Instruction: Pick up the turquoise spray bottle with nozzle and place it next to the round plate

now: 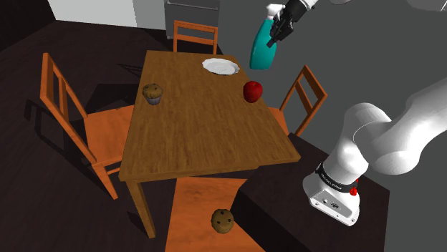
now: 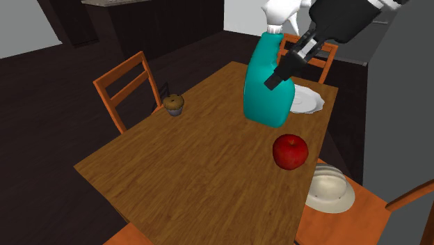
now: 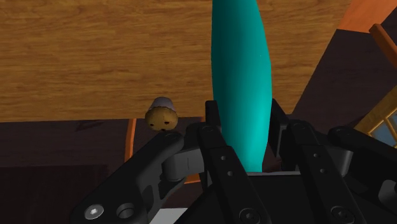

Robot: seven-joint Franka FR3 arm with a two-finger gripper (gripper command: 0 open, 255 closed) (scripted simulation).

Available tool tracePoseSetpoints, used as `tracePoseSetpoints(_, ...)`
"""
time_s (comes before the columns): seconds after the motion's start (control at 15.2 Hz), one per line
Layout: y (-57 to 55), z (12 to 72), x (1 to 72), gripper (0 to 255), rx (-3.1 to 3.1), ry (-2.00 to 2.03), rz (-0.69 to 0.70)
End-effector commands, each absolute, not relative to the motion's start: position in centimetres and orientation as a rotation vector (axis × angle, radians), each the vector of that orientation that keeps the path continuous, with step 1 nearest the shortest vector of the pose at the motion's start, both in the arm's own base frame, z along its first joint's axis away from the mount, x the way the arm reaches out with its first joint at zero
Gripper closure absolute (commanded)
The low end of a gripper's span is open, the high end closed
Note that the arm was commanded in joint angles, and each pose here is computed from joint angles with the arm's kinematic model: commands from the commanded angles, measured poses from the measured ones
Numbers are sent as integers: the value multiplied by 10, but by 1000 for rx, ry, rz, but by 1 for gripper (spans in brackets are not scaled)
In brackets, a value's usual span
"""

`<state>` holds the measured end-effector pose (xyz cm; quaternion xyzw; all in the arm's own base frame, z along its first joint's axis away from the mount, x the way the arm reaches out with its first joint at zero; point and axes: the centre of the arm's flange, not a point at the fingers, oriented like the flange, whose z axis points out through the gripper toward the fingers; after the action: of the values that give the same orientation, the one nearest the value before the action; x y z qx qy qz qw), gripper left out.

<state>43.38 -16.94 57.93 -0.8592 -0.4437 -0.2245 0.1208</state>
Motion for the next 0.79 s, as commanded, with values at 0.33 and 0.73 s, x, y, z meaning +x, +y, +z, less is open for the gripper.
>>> tracePoseSetpoints(0.33,-169,614,433,255,-2509,-1296,-656)
tracePoseSetpoints(0.73,-192,570,494,255,-2510,-1296,-656)
